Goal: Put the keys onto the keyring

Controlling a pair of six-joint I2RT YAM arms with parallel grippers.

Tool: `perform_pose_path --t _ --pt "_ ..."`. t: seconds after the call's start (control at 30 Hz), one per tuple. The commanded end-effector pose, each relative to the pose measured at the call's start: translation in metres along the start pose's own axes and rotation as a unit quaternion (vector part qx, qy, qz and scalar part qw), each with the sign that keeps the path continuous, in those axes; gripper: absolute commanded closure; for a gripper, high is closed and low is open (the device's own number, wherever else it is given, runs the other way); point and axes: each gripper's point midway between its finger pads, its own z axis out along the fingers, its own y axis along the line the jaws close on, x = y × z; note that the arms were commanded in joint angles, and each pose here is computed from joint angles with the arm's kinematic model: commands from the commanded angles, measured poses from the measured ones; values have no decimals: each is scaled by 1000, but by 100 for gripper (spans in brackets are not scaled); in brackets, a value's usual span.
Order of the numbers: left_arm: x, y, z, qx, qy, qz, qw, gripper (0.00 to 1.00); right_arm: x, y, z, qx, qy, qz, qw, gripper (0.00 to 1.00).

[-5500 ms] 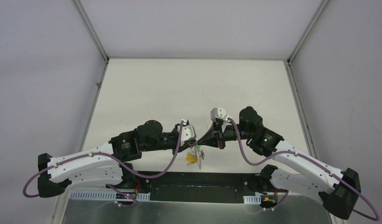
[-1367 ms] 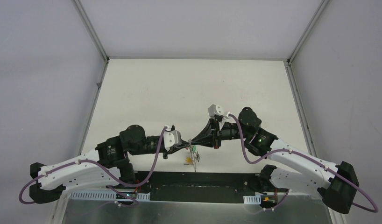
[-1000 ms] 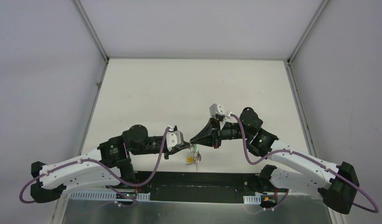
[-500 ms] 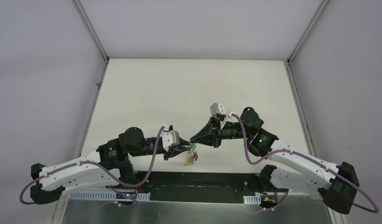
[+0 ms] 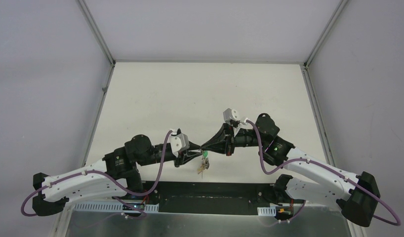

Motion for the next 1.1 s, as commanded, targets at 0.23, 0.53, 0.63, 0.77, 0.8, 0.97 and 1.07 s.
perform_pose_path --t 0.23,0.53,0.63,0.77,0.8,0.97,1.07 --pt "-27 4 -3 -16 -55 -7 998 76 -24 8 0 -10 -39 -31 999 100" --pt "-22 2 -3 -6 -26 1 1000 100 -24 7 -1 -5 -41 -32 999 100" --pt "-25 3 -5 -12 -14 -3 1000 100 -23 7 -1 -4 -38 -29 999 99" --pt "-25 7 -7 -25 24 -14 999 100 -22 3 -4 12 -35 -27 999 67" --pt "-23 8 -7 -25 40 -15 999 100 -22 2 -5 18 -36 -27 999 61" --pt "-20 4 -9 -8 131 -6 991 100 -22 -4 -8 43 -35 -21 998 41" --pt "-19 4 -13 1 186 2 982 100 -20 -5 -6 40 -25 -12 999 39"
